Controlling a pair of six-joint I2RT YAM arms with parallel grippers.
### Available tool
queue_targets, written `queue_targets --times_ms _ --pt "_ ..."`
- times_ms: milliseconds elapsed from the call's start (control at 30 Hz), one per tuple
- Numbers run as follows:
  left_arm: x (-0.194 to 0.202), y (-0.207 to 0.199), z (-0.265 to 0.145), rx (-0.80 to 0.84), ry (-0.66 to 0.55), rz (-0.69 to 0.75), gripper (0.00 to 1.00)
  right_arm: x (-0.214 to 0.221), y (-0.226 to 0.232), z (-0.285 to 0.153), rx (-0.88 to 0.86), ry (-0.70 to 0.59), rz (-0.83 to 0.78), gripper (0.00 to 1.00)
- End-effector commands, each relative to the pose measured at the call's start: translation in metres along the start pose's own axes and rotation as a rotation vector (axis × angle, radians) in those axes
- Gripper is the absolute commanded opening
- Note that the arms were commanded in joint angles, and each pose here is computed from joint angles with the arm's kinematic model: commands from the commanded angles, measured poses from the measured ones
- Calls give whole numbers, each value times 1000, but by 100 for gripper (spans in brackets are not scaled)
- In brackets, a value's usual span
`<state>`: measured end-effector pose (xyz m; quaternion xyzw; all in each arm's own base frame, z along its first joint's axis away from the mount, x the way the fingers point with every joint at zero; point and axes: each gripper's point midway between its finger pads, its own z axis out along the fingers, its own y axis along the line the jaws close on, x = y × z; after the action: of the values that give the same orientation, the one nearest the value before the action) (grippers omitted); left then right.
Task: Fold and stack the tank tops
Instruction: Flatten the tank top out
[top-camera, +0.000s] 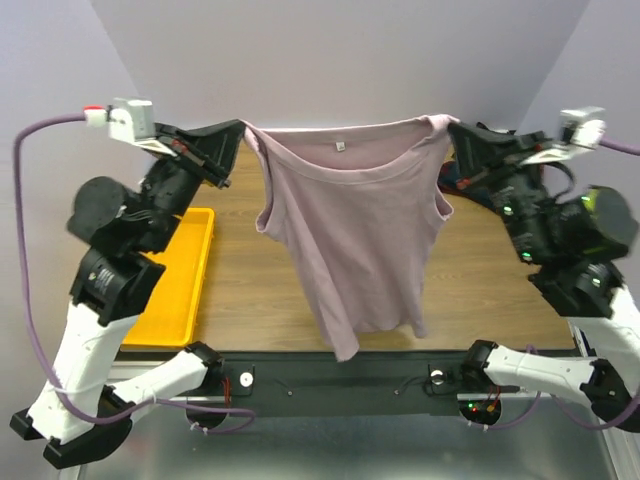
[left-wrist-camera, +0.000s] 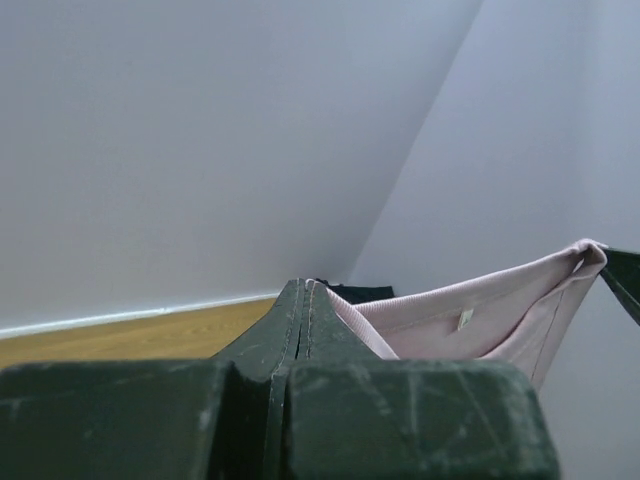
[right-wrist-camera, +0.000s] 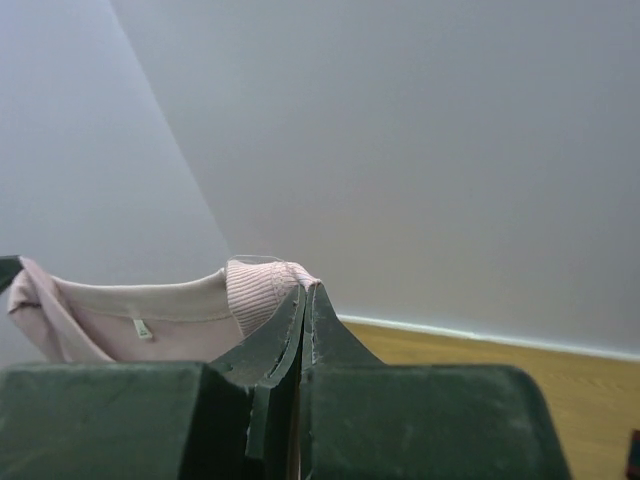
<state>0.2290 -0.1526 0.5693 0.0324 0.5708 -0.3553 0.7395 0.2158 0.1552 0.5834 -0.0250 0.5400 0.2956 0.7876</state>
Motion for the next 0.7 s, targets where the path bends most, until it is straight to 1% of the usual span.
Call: queue_targets --times_ms 0,33,67,100,167,200,233,267,300,333,367,400,433,467,500,533,567,600,633,667 --pt "48 29 36 -100 31 -30 0 62 -27 25 175 102 -162 1" --pt "65 38 46 -122 52 -33 0 91 -29 38 191 152 -214 1" --pt "91 50 55 -145 87 -44 0 114 -33 43 203 192 -242 1" --pt "127 64 72 -170 153 -49 0 131 -51 53 229 216 -240 1" --pt "158 90 90 -214 190 -74 0 184 -88 72 246 312 -194 1" --pt "189 107 105 -249 240 -107 0 202 -110 79 254 350 -146 1" --pt "191 125 116 -268 219 -126 0 241 -152 93 278 419 -60 1" --pt "225 147 130 -308 269 -163 0 259 -172 99 309 449 -36 1" --pt "239 155 140 -298 297 -187 0 264 -190 110 331 451 -3 1" --pt "252 167 149 -312 322 -196 0 282 -200 120 345 479 5 1" --pt "271 191 170 -351 347 -197 0 324 -220 126 380 550 12 1" --pt "284 200 179 -360 374 -201 0 321 -230 144 404 521 25 1" --pt "295 209 189 -369 395 -201 0 333 -238 151 415 531 41 1" --pt "288 212 204 -368 391 -200 0 342 -245 156 426 540 58 1" --pt "323 230 208 -401 452 -204 0 351 -254 162 443 549 77 1" --pt "333 240 208 -422 488 -207 0 366 -267 168 476 577 105 3" --pt "337 244 212 -428 498 -203 15 374 -273 171 494 595 115 9" --pt "338 249 219 -434 504 -186 23 380 -277 171 509 613 120 16" --pt "336 250 219 -444 512 -174 27 394 -283 165 533 657 124 26" --pt "328 251 214 -465 510 -153 36 392 -282 165 537 659 123 50"
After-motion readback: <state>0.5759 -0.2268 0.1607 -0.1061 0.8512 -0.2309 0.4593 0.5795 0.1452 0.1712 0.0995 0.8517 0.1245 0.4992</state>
